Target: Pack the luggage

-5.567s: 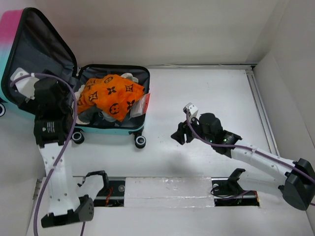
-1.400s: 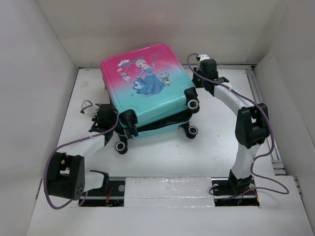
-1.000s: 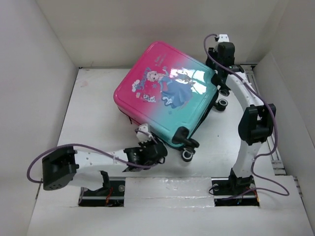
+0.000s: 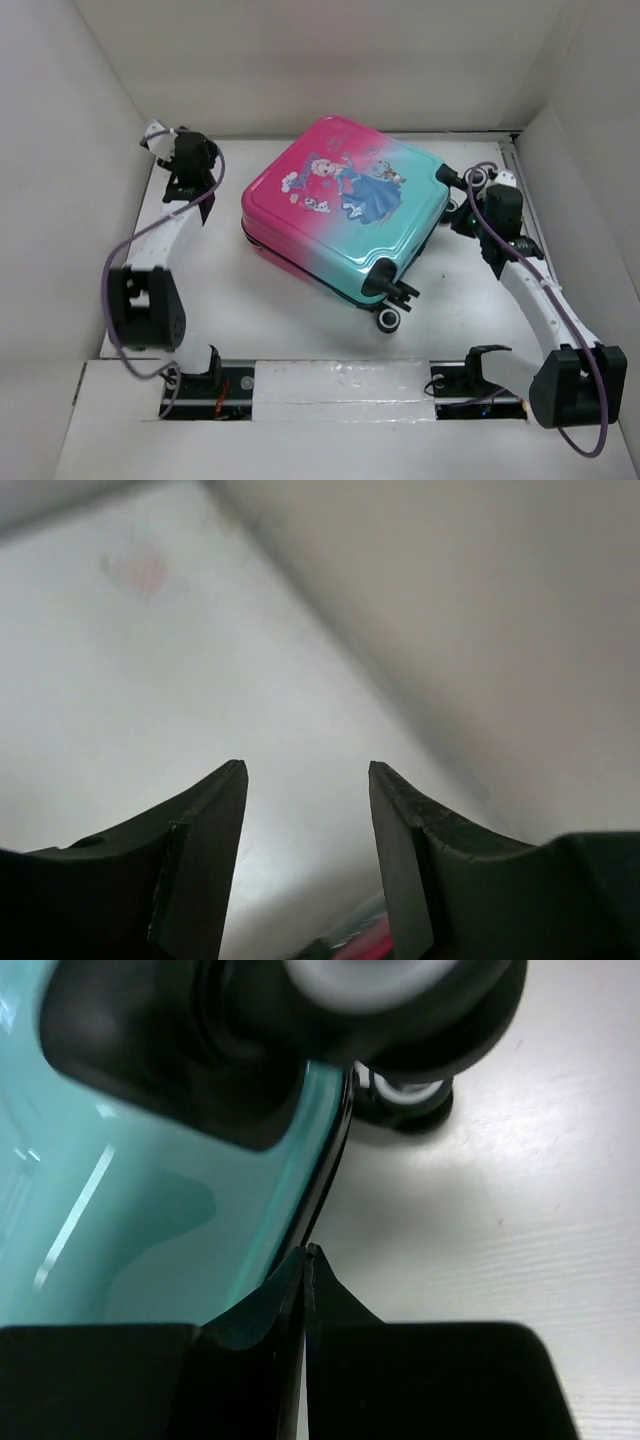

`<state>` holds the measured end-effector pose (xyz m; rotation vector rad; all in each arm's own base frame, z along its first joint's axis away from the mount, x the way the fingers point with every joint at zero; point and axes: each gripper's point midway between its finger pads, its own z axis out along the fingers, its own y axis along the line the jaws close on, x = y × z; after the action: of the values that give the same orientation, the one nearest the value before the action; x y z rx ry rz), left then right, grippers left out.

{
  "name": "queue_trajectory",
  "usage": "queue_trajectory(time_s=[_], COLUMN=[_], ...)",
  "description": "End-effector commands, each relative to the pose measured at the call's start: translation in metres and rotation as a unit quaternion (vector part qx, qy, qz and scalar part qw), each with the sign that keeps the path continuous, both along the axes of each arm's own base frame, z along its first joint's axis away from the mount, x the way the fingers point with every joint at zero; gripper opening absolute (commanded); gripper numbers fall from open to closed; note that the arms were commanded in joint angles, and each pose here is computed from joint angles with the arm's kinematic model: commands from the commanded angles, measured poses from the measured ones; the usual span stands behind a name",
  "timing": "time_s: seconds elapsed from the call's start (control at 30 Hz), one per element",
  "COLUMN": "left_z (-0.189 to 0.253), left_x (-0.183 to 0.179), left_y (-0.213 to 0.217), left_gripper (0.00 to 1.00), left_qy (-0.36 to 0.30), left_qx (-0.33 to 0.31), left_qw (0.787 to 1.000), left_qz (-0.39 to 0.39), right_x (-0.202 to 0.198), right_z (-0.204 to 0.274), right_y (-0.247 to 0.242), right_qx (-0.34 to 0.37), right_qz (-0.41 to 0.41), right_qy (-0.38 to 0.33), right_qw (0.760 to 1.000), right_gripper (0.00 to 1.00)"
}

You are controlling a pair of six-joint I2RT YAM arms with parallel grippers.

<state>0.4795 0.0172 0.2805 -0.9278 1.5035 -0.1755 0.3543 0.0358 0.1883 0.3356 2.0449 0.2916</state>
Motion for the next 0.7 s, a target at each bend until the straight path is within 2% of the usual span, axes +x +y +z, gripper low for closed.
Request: queue_trajectory(time_s=[0.0,0.07,0.1,0.17,0.2,0.23,0.27,0.3,0.37,0.43,0.47,0.5,0.53,0.57,0.6,0.63,0.67], left_z=[-0.074,-0.105,-0.123,-0.138,-0.162,-0.156,-0.157,-0.182,-0.164,-0.184,-0.171,-0.173,-0.187,-0.187,-0.177,-0.177,-0.177], left_x=[0.011,0.008,0.006,-0.001,-0.018,-0.024,-0.032,-0.058,-0.080,-0.114,-0.131,-0.142,-0.162,-0.174,-0.192,-0.203,-0.213], left_y=[-0.052,-0.067,-0.075,-0.082,-0.089,-0.097,-0.096,-0.097,-0.103,-0.106,-0.121,-0.124,-0.129,-0.137,-0.151,-0.154,-0.154], left_gripper=[0.47,0.48,0.48,0.48,0.48,0.47,0.47,0.47,0.46,0.46,0.46,0.46,0.46,0.46,0.46,0.47,0.47], left_qy=[0.082,0.113,0.129,0.134,0.155,0.138,0.132,0.152,0.121,0.141,0.127,0.127,0.140,0.140,0.127,0.126,0.127], left_qx=[-0.081,-0.093,-0.101,-0.103,-0.108,-0.117,-0.121,-0.122,-0.118,-0.110,-0.103,-0.102,-0.106,-0.108,-0.107,-0.105,-0.115], left_qw=[0.984,0.975,0.971,0.968,0.964,0.963,0.964,0.960,0.964,0.962,0.959,0.961,0.957,0.955,0.952,0.951,0.952], left_qz=[-0.137,-0.167,-0.175,-0.186,-0.189,-0.199,-0.198,-0.201,-0.206,-0.208,-0.231,-0.225,-0.230,-0.237,-0.255,-0.260,-0.253], right_x=[-0.001,0.002,0.002,0.013,0.018,0.024,0.036,0.043,0.064,0.103,0.115,0.134,0.146,0.164,0.165,0.186,0.195], right_z=[-0.012,-0.020,-0.039,-0.031,-0.044,-0.042,-0.021,-0.016,-0.023,-0.009,-0.006,0.031,0.038,0.015,0.009,0.063,0.058], right_y=[0.016,0.039,0.049,0.082,0.094,0.102,0.123,0.131,0.145,0.164,0.172,0.188,0.195,0.201,0.201,0.207,0.207], right_qx=[0.005,0.013,0.014,0.016,0.011,0.003,0.005,0.000,-0.004,0.001,0.006,0.021,0.025,0.018,0.011,0.005,-0.006], right_qz=[0.008,0.047,0.062,0.119,0.136,0.150,0.181,0.191,0.204,0.221,0.230,0.254,0.263,0.265,0.268,0.272,0.271], right_qy=[-0.008,-0.008,0.021,0.011,0.031,0.029,0.004,-0.002,0.008,-0.010,-0.007,-0.036,-0.037,-0.012,0.025,-0.025,-0.016], right_qw=[1.000,0.999,0.998,0.993,0.990,0.988,0.983,0.982,0.979,0.975,0.973,0.966,0.964,0.964,0.963,0.962,0.962], right_gripper=[0.06,0.08,0.08,0.08,0.08,0.08,0.08,0.08,0.08,0.08,0.08,0.08,0.08,0.10,0.11,0.14,0.24])
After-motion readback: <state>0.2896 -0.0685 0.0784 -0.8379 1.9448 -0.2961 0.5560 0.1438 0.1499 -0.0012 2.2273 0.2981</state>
